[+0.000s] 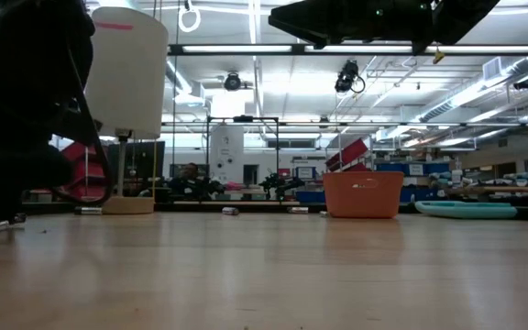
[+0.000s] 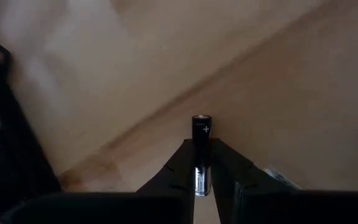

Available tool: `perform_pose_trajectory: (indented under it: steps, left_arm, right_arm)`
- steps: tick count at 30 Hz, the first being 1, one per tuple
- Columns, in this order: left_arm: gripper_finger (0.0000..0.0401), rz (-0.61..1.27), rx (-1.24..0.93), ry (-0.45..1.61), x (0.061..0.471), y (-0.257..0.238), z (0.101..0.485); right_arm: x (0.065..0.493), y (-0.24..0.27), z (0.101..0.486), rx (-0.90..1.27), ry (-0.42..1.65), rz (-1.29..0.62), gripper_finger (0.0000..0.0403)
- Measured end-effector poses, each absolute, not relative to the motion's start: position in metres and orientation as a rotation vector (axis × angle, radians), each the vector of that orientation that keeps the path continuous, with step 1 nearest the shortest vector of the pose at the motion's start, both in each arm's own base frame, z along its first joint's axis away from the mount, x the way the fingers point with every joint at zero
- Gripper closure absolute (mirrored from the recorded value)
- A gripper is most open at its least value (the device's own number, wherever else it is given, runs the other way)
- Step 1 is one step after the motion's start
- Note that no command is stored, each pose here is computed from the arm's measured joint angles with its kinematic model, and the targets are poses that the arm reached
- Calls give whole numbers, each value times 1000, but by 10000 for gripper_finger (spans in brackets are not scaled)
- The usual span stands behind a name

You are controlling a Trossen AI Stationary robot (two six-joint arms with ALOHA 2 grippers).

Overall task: Sort batteries
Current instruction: Put the silver battery into the yellow bin

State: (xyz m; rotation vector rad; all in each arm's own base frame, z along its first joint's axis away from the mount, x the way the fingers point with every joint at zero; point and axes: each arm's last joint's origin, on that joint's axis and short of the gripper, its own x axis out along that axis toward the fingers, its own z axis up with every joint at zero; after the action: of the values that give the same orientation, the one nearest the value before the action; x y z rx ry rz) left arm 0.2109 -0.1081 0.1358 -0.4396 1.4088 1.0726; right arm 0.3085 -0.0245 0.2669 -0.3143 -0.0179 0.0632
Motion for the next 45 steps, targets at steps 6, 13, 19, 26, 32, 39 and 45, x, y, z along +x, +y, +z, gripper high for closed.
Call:
perform_pose_trajectory:
  steps: [6, 13, 19, 26, 32, 39, 45]
  left_arm:
    - [378, 1083, -423, 1408, 210, -107, 137]
    - [384, 1083, -423, 1407, 212, -109, 142]
    - [384, 1109, -388, 1428, 212, -108, 148]
    - [369, 1100, -432, 1440, 214, -107, 148]
    - [320, 1103, -425, 1436, 214, -106, 148]
    - [286, 1062, -426, 1400, 217, -107, 144]
    - [292, 1029, -469, 1383, 214, -107, 134]
  right_arm:
    - [309, -24, 267, -314, -18, 63, 275]
    - [309, -24, 267, -314, -18, 63, 275]
    - [309, -24, 267, -314, -18, 63, 275]
    - [309, -24, 267, -314, -19, 63, 275]
    - [309, -25, 267, -314, -19, 63, 275]
    - [309, -25, 267, -314, -19, 63, 275]
    - [309, -24, 267, -314, -18, 63, 275]
